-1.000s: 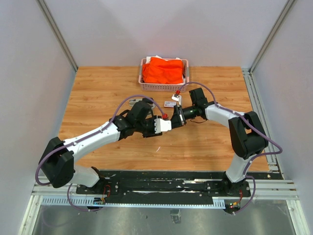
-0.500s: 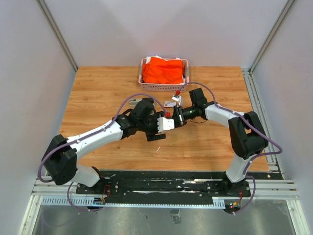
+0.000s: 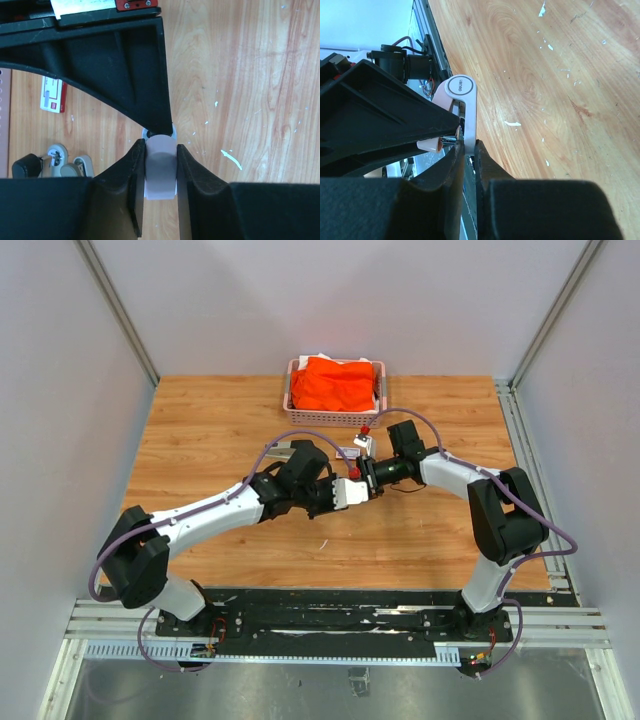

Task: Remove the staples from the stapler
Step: Unload the staple at the center of the board.

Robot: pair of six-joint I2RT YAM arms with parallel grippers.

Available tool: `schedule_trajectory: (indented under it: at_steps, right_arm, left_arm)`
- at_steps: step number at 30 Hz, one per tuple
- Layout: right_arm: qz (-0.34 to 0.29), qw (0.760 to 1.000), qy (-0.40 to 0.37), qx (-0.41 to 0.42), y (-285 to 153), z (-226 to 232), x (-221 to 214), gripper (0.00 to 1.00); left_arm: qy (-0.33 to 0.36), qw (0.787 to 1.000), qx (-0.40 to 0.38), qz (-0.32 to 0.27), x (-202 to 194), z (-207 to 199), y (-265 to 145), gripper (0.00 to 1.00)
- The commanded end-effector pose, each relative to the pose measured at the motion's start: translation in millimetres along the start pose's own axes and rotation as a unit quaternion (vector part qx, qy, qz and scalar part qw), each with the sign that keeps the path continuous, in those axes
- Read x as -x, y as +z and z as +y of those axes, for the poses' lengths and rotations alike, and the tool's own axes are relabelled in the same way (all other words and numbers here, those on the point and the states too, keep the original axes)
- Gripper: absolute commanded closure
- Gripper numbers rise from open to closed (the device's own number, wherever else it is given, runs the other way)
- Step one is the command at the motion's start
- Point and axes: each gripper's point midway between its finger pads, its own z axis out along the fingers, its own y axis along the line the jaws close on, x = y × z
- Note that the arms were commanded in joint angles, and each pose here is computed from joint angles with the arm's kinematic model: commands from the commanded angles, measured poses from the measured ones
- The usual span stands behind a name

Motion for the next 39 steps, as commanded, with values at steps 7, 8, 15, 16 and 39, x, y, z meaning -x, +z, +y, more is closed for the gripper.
schedule_trajectory:
  at_steps: [7,8,15,16,39]
  right_arm:
    - [-0.005,1.000,0.006,-0.008,-4.8,-9.3,-0.7,1.00]
    - [-0.006,1.000,0.009,-0.010,-5.6,-11.5,-0.2,1.00]
    - [-0.014,0.999,0.026,-0.026,-10.0,-26.7,-0.1,1.00]
    - [-0.015,0.999,0.028,-0.028,-10.6,-28.7,0.2,1.00]
    - [-0.044,0.997,0.026,-0.051,-23.2,-45.7,5.9,0.98]
  left_arm:
    - [-0.001,1.000,0.030,-0.008,13.4,10.8,2.1,1.00]
    - [-0.001,0.999,0.033,-0.008,13.6,11.7,1.2,1.00]
    - [0.002,0.999,0.039,-0.025,20.5,11.6,-7.6,1.00]
    - [0.003,0.999,0.037,-0.028,21.6,10.7,-8.5,1.00]
    - [-0.027,0.996,0.060,-0.055,32.1,17.9,-19.2,1.00]
